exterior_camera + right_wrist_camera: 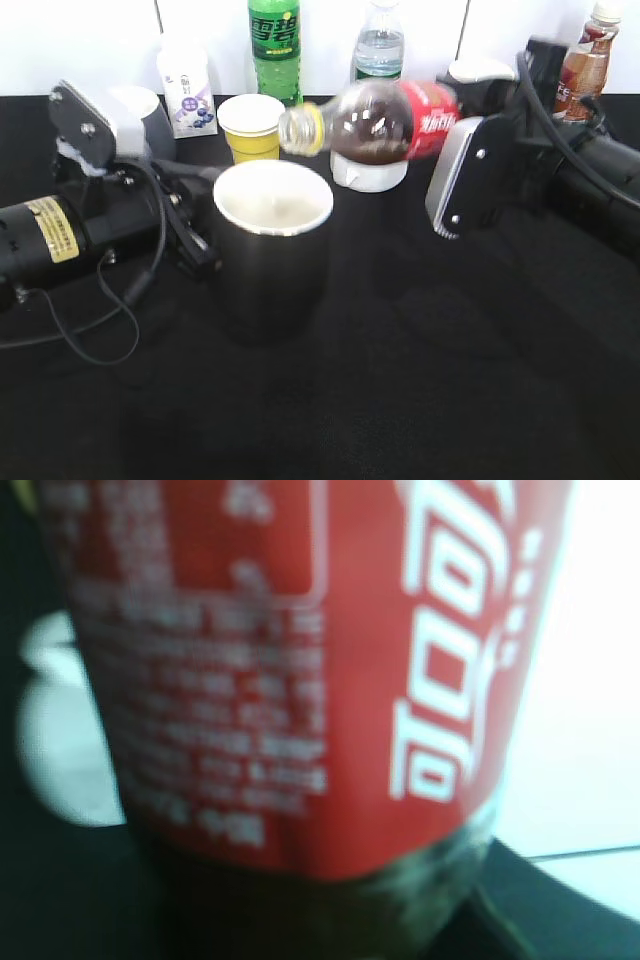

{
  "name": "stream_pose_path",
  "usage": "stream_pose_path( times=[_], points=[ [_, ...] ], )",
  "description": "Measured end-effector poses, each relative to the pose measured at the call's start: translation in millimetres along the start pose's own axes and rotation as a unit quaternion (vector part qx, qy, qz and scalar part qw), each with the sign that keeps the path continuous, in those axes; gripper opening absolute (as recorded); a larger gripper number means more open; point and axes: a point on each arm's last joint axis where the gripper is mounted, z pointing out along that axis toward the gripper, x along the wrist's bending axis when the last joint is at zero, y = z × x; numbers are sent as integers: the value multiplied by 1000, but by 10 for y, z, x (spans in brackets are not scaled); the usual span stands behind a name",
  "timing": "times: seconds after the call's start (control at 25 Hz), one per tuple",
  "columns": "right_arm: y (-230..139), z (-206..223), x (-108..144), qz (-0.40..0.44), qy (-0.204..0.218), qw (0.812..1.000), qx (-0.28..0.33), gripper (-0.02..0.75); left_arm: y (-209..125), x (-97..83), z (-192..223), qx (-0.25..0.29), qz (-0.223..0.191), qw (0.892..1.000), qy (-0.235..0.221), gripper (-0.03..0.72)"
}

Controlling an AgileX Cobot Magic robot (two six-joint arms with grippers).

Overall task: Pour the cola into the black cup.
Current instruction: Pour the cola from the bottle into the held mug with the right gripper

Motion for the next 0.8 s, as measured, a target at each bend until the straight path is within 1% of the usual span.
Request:
stream_pose_path(
  times=[0.08, 0.2, 0.32, 0.6, 0.8],
  points=[
    [2, 0, -21, -17, -11, 1000, -1, 365, -30, -1, 0, 16, 4, 1000, -1, 55],
    [0, 6, -24, -59, -13, 998, 0, 363, -32, -2, 0, 18, 4, 1000, -1, 55],
    [14, 44, -84, -91, -26, 996, -2, 363, -31, -3, 0, 17, 4, 1000, -1, 55],
    [12, 45, -79, -127, -25, 992, -1, 363, 6, -11, 0, -3, 5, 1000, -6, 55],
    [13, 45, -82, -147, -27, 989, 0, 363, 9, -14, 0, -5, 5, 1000, -8, 55]
  ],
)
